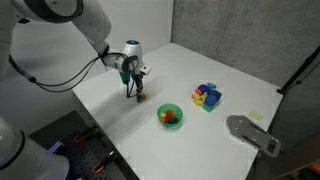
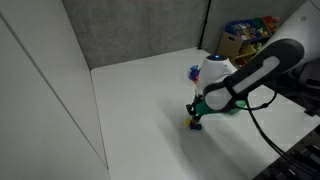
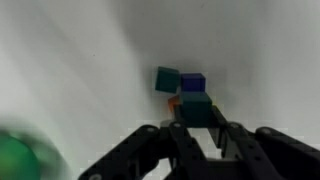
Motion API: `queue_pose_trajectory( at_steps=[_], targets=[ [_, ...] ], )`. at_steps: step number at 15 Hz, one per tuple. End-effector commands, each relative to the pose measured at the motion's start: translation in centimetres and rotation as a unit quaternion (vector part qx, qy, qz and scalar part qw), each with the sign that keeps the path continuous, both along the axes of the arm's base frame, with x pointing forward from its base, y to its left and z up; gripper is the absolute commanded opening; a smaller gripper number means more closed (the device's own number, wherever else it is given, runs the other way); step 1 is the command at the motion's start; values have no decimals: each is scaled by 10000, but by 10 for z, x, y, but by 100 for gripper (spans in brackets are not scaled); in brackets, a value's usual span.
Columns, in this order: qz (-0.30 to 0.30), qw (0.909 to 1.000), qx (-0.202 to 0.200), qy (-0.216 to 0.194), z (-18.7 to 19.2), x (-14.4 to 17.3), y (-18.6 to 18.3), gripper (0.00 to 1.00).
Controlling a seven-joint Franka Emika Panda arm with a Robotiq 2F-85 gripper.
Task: Put one small green block in the bowl
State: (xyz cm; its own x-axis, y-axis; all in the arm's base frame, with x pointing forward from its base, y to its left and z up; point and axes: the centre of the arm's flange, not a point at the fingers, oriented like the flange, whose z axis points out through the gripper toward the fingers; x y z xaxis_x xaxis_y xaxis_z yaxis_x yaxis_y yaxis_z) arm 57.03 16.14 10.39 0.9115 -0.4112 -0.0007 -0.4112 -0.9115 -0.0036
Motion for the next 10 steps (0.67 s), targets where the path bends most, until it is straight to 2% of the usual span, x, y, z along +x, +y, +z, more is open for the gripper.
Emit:
queue_pose_trajectory(
  at_steps=[1, 10],
  targets=[
    [-131, 9998, -4, 137, 33, 20, -32, 11],
    [-902, 9945, -429, 329, 51, 35, -146, 12]
  ],
)
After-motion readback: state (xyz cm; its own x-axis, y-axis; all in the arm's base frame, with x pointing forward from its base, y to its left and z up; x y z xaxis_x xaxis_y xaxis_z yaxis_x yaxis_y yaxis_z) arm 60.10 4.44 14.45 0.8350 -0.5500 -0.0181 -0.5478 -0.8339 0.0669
